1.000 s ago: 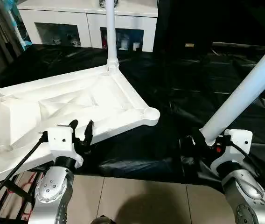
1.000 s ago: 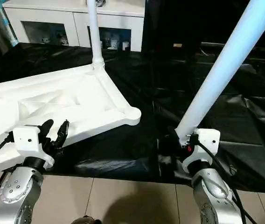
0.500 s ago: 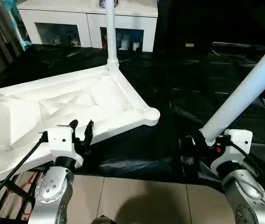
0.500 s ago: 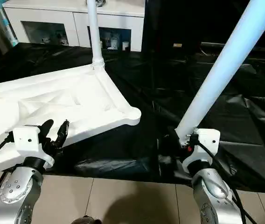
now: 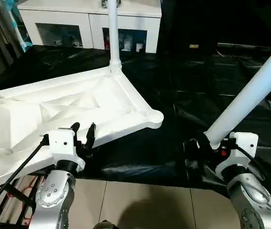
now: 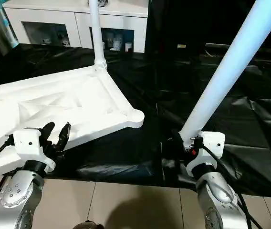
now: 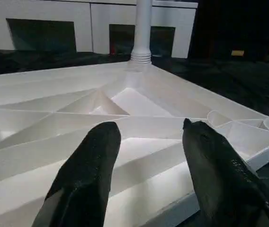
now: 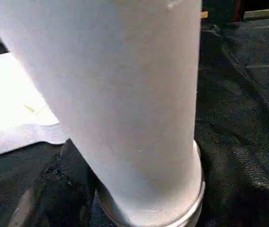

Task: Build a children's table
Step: Insert table leg to table base

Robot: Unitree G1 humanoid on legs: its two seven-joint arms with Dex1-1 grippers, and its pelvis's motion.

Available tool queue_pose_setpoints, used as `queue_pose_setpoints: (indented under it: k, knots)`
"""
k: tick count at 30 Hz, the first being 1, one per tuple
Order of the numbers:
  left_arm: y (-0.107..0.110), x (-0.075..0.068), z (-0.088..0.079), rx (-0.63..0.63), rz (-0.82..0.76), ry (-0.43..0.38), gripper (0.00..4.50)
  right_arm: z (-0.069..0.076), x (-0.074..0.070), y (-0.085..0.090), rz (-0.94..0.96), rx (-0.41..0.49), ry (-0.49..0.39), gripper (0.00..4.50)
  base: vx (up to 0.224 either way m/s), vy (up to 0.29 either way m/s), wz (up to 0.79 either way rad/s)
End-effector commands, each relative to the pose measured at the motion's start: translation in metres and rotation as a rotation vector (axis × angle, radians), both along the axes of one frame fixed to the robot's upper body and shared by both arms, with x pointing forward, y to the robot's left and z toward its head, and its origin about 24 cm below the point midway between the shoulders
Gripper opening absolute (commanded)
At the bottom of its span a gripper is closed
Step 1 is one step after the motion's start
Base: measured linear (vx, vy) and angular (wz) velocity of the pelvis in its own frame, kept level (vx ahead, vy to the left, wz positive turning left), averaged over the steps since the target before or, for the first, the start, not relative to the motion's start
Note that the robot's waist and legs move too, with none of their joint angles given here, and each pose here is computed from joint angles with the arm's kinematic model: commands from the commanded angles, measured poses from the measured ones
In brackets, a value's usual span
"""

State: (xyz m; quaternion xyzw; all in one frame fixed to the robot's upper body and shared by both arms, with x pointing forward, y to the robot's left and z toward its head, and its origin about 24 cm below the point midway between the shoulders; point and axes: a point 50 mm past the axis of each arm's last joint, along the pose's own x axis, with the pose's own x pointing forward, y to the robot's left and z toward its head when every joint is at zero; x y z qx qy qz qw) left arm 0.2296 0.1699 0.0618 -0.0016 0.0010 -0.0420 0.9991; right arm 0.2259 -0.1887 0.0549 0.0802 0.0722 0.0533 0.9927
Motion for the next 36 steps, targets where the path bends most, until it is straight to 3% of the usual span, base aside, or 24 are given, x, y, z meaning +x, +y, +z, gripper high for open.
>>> queue_pose_setpoints:
  k: [1,36]
  knots:
    - [-0.0021,-0.0010,0.0006,-0.004,-0.007,0.002,2.50,0.0009,0.0009,-0.0020,-0.006,0.000,0.000,2.63,0.000,0.000,0.00]
    - [-0.0021,-0.0010,0.0006,-0.004,-0.007,0.002,2.50,0.0009,0.0009,-0.0020,-0.006,0.000,0.000,2.63,0.000,0.000,0.00]
